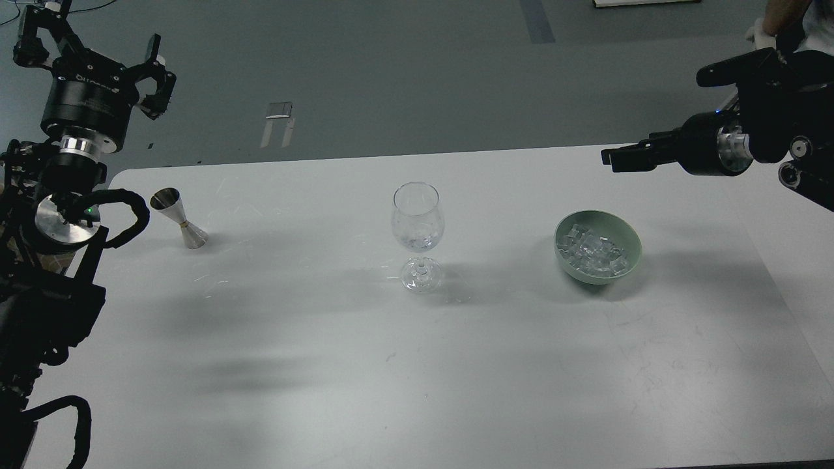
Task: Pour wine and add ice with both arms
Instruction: 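Reach the right gripper into the green bowl of ice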
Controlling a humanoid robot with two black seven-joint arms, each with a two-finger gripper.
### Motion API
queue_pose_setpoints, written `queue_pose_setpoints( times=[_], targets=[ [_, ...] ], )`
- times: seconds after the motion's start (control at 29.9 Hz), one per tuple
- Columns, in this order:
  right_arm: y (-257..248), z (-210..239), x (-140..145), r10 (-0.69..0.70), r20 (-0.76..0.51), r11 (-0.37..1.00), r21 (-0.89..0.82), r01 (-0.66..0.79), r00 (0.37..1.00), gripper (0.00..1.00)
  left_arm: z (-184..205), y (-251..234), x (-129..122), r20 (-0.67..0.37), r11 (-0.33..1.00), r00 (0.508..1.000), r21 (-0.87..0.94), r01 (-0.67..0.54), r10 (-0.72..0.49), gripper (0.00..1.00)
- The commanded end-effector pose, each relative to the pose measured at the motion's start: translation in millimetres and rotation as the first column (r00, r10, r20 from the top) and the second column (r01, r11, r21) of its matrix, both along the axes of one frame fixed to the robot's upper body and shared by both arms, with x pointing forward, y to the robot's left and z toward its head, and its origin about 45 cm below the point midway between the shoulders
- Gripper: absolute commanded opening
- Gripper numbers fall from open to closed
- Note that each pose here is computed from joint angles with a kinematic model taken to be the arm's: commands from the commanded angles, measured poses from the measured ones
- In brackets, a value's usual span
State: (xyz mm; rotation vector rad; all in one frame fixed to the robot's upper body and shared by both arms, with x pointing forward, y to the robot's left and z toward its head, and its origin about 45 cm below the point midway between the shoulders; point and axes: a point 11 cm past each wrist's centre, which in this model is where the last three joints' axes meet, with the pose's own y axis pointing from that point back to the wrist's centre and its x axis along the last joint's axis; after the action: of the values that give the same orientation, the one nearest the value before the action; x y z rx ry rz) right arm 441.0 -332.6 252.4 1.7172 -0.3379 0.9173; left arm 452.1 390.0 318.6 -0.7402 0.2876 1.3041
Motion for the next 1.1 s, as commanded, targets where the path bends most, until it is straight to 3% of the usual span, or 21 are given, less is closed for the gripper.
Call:
queue_pose_setpoints(
  times=[0.0, 0.33, 1.07],
  targets=[
    [6.1, -10.7, -13.4, 0.033, -0.038, 0.999, 0.010, -0.032, 0.999, 0.97, -5.0, -1.5, -3.3, 0.006, 1.000, 1.000, -0.002, 0.022, -0.022, 0.98],
    [20.9, -34.1, -35.4, 0.107, -0.118, 0.994, -0.008, -0.109, 0.987, 0.96, -16.0, 4.6, -2.2, -0.028, 1.000, 1.000, 0.020, -0.002, 0.003, 0.98],
    [57.3, -68.8, -49.4, 0.197, -0.170, 0.980, 0.006, -0.199, 0.965, 0.91, -23.6, 16.5, -8.0, -0.049, 0.999, 0.999, 0.035, -0.019, 0.021, 0.98]
  ],
)
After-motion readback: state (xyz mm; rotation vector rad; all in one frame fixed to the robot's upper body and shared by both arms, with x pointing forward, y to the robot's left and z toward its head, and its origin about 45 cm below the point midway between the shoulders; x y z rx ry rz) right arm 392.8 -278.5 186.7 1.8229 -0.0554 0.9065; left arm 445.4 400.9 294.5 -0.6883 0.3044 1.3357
